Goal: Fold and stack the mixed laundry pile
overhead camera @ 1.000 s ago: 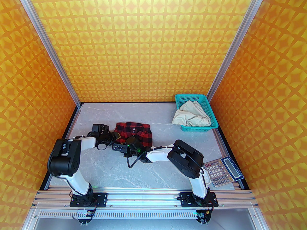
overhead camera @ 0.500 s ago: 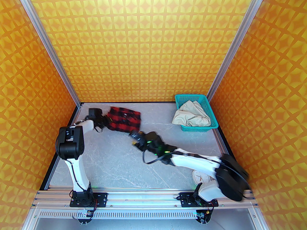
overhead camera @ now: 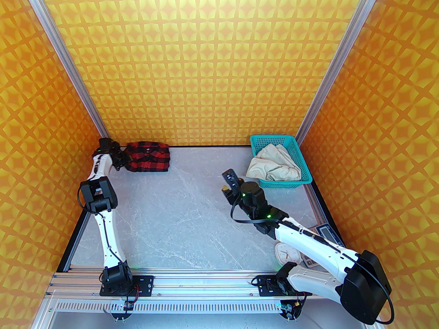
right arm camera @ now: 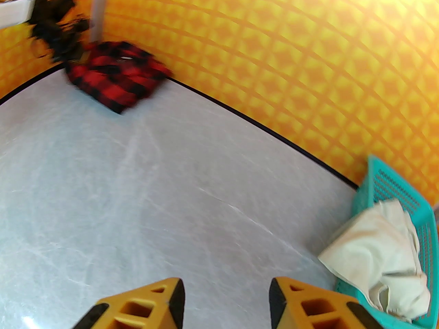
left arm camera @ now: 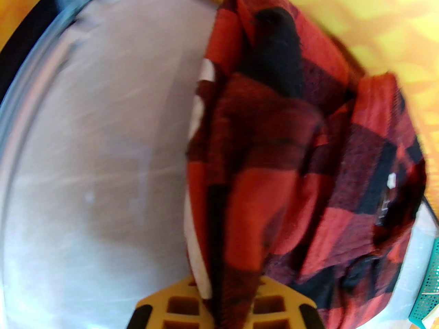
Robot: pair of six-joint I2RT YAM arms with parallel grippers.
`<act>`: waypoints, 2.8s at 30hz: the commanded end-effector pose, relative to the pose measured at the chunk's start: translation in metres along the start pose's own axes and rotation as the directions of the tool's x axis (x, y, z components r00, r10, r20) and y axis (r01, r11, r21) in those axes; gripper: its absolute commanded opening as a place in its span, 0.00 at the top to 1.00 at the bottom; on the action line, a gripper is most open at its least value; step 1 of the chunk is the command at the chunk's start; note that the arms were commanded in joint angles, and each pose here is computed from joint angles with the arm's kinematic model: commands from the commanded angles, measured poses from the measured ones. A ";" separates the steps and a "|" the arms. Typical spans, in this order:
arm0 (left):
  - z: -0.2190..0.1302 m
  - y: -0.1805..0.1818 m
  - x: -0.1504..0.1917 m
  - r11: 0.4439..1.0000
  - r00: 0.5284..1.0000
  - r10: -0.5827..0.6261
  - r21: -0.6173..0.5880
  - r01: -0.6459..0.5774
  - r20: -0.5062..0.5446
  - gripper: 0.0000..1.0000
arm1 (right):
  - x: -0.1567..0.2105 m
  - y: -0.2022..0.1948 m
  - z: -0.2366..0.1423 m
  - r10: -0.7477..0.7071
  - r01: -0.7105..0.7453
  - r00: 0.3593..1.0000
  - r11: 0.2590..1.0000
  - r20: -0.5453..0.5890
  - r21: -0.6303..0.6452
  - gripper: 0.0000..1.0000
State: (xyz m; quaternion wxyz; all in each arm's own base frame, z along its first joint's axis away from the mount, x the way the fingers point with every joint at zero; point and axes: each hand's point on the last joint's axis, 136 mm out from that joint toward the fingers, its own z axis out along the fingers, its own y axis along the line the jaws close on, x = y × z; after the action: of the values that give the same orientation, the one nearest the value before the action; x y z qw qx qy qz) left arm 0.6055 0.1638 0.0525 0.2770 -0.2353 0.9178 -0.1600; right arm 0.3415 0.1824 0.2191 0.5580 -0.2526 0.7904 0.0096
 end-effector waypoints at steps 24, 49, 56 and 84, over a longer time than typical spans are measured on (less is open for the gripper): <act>-0.150 -0.085 -0.061 0.953 0.911 0.301 -0.121 -0.278 0.283 0.14 | 0.022 -0.155 -0.004 0.522 -0.379 0.808 0.816 -0.274 0.437 0.24; -0.154 -0.264 0.277 0.741 0.892 0.424 0.506 -0.442 0.158 0.34 | 0.167 -0.289 0.121 0.887 -0.670 0.331 0.460 -0.321 0.582 0.40; -0.167 -0.263 0.280 0.737 0.899 0.398 0.520 -0.431 0.182 0.33 | 0.094 -0.306 0.109 0.862 -0.717 0.464 0.502 -0.205 0.484 0.93; -0.251 -0.245 0.290 0.745 0.924 0.343 0.551 -0.376 0.167 0.01 | 0.001 0.109 0.033 0.463 -0.592 0.746 0.790 -0.479 -0.160 0.45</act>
State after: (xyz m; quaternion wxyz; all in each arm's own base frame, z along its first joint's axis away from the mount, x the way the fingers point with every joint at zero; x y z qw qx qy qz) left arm 0.3397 -0.1674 0.2814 0.4438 0.0878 0.7998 -0.3946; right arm 0.3290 0.2636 0.2122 0.3468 -0.1040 0.9077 0.2123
